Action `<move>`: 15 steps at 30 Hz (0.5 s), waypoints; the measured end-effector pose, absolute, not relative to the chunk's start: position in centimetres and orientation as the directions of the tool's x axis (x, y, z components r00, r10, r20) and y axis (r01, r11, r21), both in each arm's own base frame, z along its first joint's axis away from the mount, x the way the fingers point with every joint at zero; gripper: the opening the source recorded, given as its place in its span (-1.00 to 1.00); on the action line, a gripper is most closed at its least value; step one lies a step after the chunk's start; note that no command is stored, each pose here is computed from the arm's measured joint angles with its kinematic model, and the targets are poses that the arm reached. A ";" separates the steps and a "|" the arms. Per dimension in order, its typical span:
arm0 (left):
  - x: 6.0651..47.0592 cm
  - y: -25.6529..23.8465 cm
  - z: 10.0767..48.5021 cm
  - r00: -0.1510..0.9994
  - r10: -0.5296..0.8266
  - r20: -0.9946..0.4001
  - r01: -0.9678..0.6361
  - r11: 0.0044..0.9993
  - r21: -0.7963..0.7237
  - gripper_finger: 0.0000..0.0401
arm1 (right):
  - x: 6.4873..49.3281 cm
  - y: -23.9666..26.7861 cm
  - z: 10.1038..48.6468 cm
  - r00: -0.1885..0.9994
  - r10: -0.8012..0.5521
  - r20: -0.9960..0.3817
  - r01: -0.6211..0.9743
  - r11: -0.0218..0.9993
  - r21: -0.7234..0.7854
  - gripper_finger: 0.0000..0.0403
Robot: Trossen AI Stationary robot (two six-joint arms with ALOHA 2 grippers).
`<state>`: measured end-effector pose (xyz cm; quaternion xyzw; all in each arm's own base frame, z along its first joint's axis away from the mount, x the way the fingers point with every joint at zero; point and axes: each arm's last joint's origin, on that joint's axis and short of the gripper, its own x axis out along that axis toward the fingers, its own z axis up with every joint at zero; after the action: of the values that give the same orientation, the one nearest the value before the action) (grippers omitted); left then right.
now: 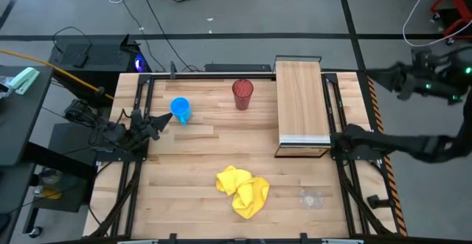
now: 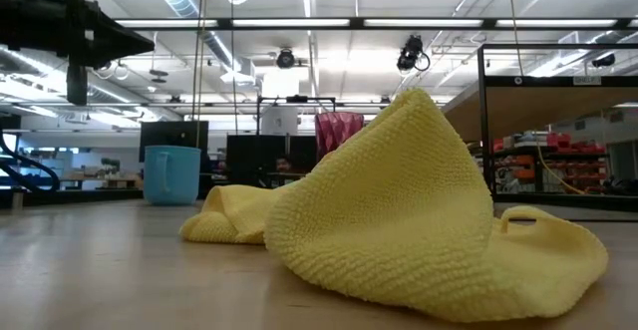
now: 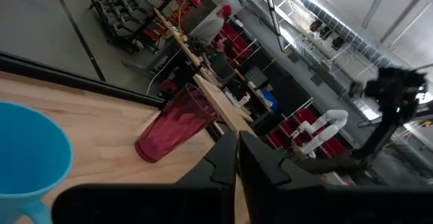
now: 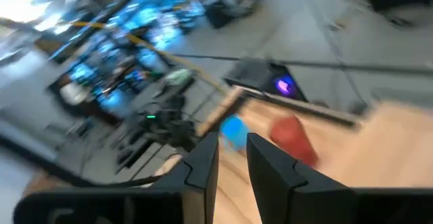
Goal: Stack small to large cups/mugs on shelf
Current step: Put the transparent mug on the shelf
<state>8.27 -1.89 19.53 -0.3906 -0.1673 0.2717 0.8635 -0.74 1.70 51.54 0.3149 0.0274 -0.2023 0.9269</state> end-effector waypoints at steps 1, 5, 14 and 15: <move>8.3 -1.9 19.5 0.796 0.600 0.076 -0.339 0.547 -0.765 -0.87 | -0.4 1.3 52.2 0.928 -0.336 -0.160 0.366 0.750 0.551 -0.58; 8.3 -1.9 19.4 0.797 0.600 0.071 -0.346 0.551 -0.760 -0.87 | 1.0 0.4 55.0 0.968 -0.234 -0.094 0.251 0.853 0.458 -0.61; 8.3 -1.9 19.4 0.798 0.599 0.069 -0.348 0.550 -0.759 -0.90 | 3.7 -0.3 59.7 0.998 -0.001 0.067 -0.018 0.959 0.281 -0.70; 8.3 -1.9 19.4 0.798 0.599 0.069 -0.348 0.550 -0.759 -0.90 | 4.1 -0.4 60.0 0.996 0.037 0.085 -0.059 0.963 0.263 -0.71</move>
<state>8.30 -1.91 19.36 -0.3873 -0.1621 0.2737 0.8653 4.10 -0.38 60.05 0.1340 -0.0395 0.0243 0.9899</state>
